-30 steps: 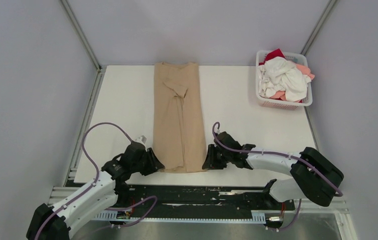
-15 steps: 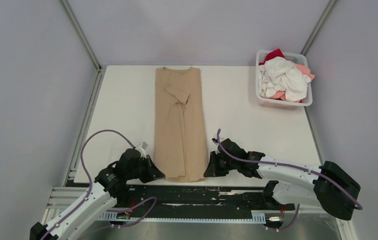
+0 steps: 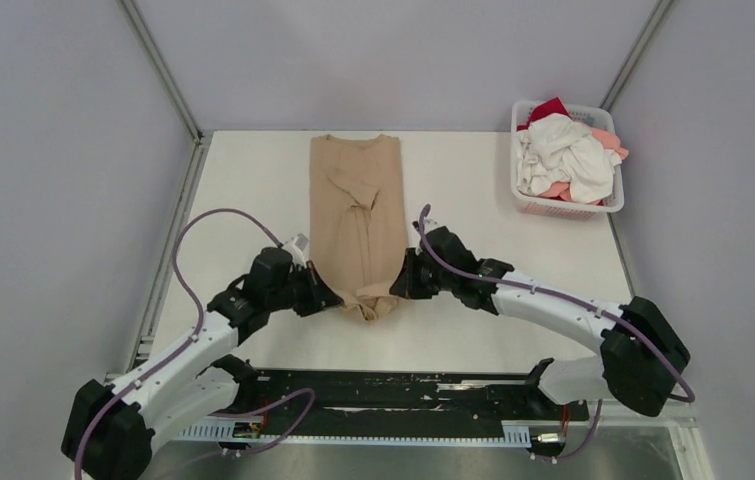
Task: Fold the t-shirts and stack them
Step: Fold the folded rectangular tshirt in 1/3 of the way
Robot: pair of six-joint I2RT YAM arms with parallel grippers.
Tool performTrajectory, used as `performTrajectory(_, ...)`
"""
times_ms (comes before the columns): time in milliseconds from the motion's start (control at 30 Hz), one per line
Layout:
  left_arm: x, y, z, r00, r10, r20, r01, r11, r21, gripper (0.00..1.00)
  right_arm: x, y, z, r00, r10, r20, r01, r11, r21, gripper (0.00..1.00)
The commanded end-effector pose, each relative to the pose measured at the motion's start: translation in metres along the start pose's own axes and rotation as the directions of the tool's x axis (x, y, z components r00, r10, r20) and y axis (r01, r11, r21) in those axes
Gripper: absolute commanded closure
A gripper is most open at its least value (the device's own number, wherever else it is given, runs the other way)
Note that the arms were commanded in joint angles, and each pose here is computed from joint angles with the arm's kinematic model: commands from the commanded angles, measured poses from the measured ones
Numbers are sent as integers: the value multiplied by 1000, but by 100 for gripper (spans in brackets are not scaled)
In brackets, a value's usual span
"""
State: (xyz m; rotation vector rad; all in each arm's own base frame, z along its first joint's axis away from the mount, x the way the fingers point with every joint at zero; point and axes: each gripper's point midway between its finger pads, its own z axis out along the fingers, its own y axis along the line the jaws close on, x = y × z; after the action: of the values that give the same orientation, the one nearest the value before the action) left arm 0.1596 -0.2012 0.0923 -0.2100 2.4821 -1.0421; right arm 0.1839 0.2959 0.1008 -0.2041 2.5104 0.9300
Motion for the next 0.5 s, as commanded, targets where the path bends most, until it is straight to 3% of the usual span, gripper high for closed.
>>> performTrajectory(0, -83, -26, 4, 977, 72, 200, -76, 997, 12, 100, -84, 11, 6, 980, -33, 194, 25, 999, 46, 100)
performTrajectory(100, -123, -7, 8, 966, 24, 258, -5, 997, -77, 100, -122, 4, 13, 971, -21, 239, 3, 997, 73, 100)
performTrajectory(267, -181, -9, 10, 936, 24, 350, 17, 994, -112, 100, -170, -16, 29, 958, -10, 288, -26, 992, 124, 100)
performTrajectory(467, -225, 3, 31, 944, -1, 330, 43, 992, -119, 100, -215, -36, 48, 945, -15, 327, -35, 989, 146, 100)
